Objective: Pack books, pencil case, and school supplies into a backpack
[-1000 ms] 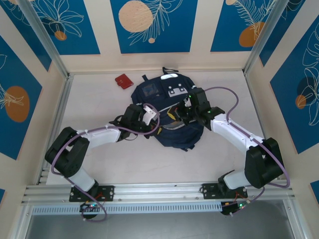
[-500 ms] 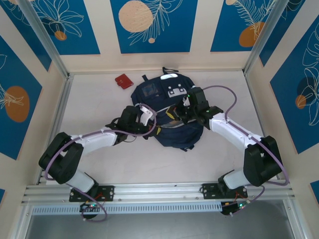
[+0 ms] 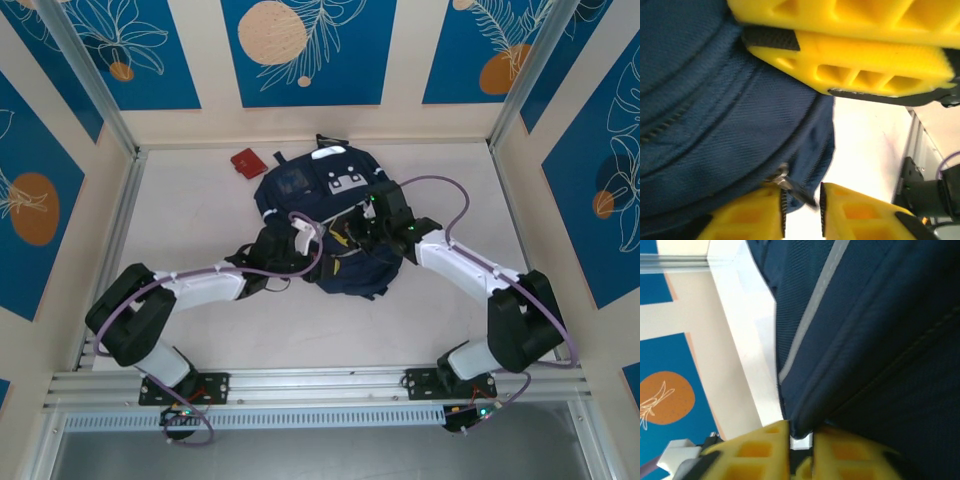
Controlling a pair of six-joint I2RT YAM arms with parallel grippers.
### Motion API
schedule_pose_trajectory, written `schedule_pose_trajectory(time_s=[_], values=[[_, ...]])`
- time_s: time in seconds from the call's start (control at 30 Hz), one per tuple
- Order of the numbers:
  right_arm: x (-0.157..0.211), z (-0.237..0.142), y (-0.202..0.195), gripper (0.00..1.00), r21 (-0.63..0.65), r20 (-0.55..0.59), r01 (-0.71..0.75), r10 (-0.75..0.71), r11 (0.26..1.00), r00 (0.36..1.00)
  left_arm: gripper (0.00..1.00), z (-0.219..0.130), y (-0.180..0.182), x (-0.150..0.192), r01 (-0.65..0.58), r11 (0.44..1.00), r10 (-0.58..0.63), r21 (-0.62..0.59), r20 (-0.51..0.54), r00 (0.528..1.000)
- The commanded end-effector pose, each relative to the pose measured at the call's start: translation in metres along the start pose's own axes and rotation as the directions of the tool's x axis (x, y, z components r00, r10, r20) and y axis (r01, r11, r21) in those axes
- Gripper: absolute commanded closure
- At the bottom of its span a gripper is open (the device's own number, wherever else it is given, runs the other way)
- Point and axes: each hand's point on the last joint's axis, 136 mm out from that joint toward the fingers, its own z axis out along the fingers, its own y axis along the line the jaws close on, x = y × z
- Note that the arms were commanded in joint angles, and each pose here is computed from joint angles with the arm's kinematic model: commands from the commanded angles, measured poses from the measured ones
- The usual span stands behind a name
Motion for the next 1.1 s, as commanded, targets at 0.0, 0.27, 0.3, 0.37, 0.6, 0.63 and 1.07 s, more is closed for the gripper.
schedule_pose_trajectory(time_s=[0.0, 0.27, 0.3, 0.37, 0.6, 0.63, 1.07], values=[[-0.004, -0.035, -0.015, 0.66, 0.077, 0.092, 0.056, -0.063, 0.995, 0.994, 0.59, -0.012, -0.02, -0.015, 0.042, 0.998, -0.043, 0.052, 0.019, 0.999], [0.012, -0.09, -0.065, 0.57, 0.3, 0.125, 0.264, -0.312, 0.917, 0.942, 0.34, -0.056, 0.02, -0.006, 0.17, 0.976, -0.168, -0.132, 0.032, 0.985], [0.017, -0.091, -0.068, 0.57, 0.315, 0.103, 0.309, -0.356, 0.897, 0.929, 0.32, -0.062, 0.027, -0.007, 0.196, 0.968, -0.19, -0.159, 0.05, 0.98], [0.027, -0.088, -0.072, 0.56, 0.339, 0.055, 0.412, -0.455, 0.846, 0.889, 0.26, -0.075, 0.044, -0.01, 0.275, 0.938, -0.261, -0.21, 0.094, 0.961], [0.056, -0.049, -0.068, 0.34, 0.32, -0.087, 0.621, -0.631, 0.716, 0.771, 0.21, -0.079, 0.056, -0.021, 0.443, 0.881, -0.424, -0.167, 0.136, 0.895], [0.057, -0.042, -0.066, 0.31, 0.31, -0.094, 0.627, -0.634, 0.714, 0.768, 0.21, -0.077, 0.055, -0.022, 0.459, 0.875, -0.441, -0.155, 0.133, 0.887], [0.045, 0.01, -0.048, 0.33, 0.223, -0.086, 0.772, -0.777, 0.595, 0.624, 0.3, -0.05, 0.058, -0.033, 0.605, 0.795, -0.594, -0.048, 0.138, 0.792]])
